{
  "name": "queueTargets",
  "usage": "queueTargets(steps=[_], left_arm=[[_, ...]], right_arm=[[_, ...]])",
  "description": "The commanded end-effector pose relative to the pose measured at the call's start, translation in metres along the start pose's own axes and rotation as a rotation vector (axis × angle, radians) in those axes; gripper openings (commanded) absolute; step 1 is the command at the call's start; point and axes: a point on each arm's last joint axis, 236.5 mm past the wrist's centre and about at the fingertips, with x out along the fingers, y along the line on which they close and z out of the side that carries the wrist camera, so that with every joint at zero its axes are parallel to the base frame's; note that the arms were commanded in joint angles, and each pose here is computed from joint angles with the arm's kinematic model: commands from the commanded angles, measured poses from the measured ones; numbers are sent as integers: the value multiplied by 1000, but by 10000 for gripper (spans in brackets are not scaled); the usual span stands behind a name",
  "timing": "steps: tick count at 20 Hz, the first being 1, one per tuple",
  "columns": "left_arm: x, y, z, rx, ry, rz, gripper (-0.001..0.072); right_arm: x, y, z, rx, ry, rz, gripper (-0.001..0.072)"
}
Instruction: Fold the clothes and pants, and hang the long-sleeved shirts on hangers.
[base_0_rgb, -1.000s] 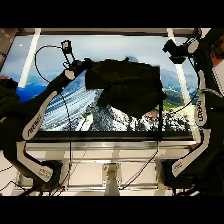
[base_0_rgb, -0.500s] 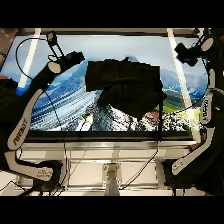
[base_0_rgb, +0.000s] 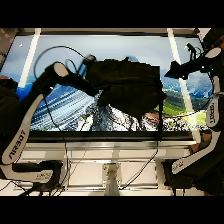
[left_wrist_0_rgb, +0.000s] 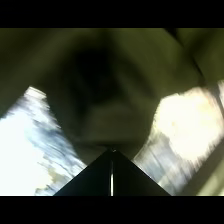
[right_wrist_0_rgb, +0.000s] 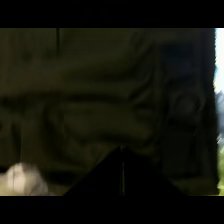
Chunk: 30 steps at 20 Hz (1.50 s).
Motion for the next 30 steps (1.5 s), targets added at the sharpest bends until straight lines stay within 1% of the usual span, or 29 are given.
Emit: queueTargets(steps=[1,4,6,7,8,9,10,11,12,13,14,15,17,21,22,23,24,25,26,28,29,30], left_arm=[[20,-59,-35,173,197,-89,8],[25,-96,-31,254,205,-123,9],[21,-102,-30,256,205,-114,15],[19,-99,-31,246,214,-91,108],[17,-92,-32,244,224,-61,311],[17,-83,-35,253,238,-26,437],[19,-72,-33,269,236,18,438],[21,-63,-29,283,225,55,438],[22,-54,-24,297,209,93,438],[22,-44,-16,284,181,140,438],[24,-37,-6,263,143,173,461],[27,-33,2,249,107,191,504],[38,-31,12,242,62,197,502],[68,-48,-6,192,123,102,500],[71,-49,-7,194,128,99,476],[72,-49,-7,197,129,100,371],[71,-47,-7,203,131,108,163],[69,-42,-8,214,138,125,6],[67,-35,-10,230,147,150,10],[54,-20,-8,259,158,226,10],[41,-14,-2,270,147,271,10],[24,-14,9,269,114,300,10]], right_arm=[[1,7,-43,-47,49,45,29],[-14,3,-56,-43,-3,20,32],[-21,8,-56,-55,-15,15,34],[-22,8,-57,-56,-15,17,36],[-21,9,-56,-54,-14,17,60],[-20,9,-55,-55,-18,16,175],[-20,8,-54,-54,-22,14,343],[-20,8,-53,-54,-25,13,487],[-20,8,-53,-54,-26,13,565],[-20,8,-53,-54,-26,13,572],[-20,8,-53,-54,-26,13,572],[-20,8,-53,-54,-26,13,572],[-20,7,-51,-54,-35,11,572],[-20,7,-51,-54,-35,10,572],[-20,7,-51,-54,-36,10,572],[-20,7,-51,-54,-37,10,572],[-20,7,-50,-54,-39,9,571],[-20,7,-50,-54,-39,9,571],[-20,7,-50,-54,-40,9,565],[-20,7,-50,-54,-42,8,495],[-20,6,-49,-54,-44,6,417],[-20,6,-48,-54,-50,5,319]])
